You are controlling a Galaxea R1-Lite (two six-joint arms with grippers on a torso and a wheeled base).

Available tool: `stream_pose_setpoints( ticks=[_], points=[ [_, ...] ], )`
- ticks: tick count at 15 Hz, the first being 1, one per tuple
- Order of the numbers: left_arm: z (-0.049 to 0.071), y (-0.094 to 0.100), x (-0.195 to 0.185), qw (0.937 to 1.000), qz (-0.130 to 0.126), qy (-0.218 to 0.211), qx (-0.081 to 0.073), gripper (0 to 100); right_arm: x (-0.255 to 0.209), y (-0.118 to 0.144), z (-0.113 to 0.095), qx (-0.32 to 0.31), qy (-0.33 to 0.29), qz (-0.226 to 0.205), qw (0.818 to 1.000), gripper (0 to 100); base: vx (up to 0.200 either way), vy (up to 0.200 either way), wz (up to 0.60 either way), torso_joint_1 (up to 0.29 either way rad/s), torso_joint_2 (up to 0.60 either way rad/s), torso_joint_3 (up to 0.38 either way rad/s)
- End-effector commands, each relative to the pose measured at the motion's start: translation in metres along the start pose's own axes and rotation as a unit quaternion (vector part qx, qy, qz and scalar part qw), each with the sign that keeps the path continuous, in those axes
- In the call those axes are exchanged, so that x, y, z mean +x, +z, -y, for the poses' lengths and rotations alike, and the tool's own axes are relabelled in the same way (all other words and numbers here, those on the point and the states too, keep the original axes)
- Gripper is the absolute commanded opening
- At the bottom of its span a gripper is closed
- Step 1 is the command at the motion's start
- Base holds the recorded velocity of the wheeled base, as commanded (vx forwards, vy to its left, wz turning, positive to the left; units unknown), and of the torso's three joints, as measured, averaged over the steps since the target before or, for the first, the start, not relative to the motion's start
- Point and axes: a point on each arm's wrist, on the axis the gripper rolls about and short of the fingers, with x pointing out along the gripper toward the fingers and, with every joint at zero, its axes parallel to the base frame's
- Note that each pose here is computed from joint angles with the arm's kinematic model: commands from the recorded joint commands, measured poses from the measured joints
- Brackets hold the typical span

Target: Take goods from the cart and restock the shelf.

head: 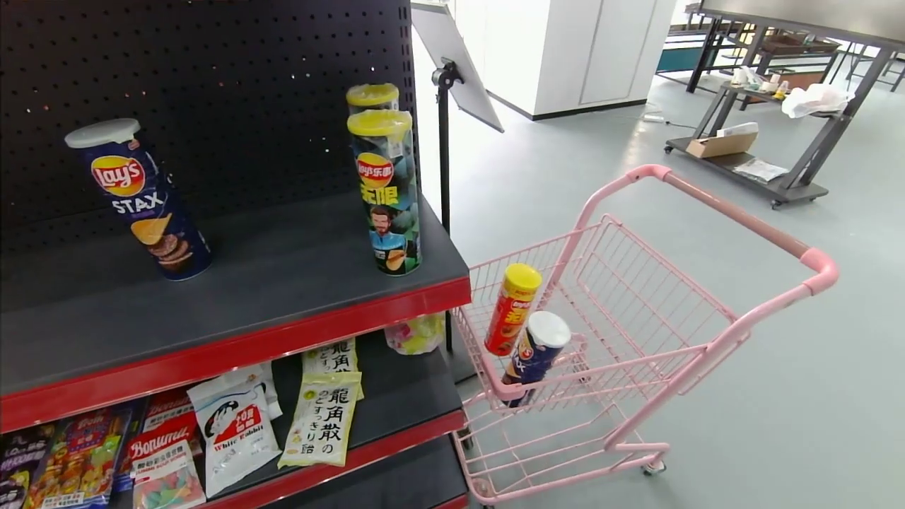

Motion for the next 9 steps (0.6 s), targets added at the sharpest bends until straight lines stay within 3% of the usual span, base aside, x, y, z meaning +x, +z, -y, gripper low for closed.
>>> stream_pose_setpoints(
  ticks=[1, 9],
  points=[
    [0.0000, 0.0000, 0.0001, 1.0000, -0.001, 0.000, -0.001, 100, 0.0000, 0.0000, 0.0000, 0.000, 0.000, 0.000, 1.000, 100, 0.000, 0.000, 0.00, -0.144, 0.36, 0.203],
    [0.0000, 0.0000, 0.0001, 1.0000, -0.001, 0.000, 0.000, 100, 0.0001, 0.0000, 0.0000, -0.001, 0.001, -0.001, 1.000, 100, 0.000, 0.000, 0.00, -0.184, 0.47, 0.287]
  ],
)
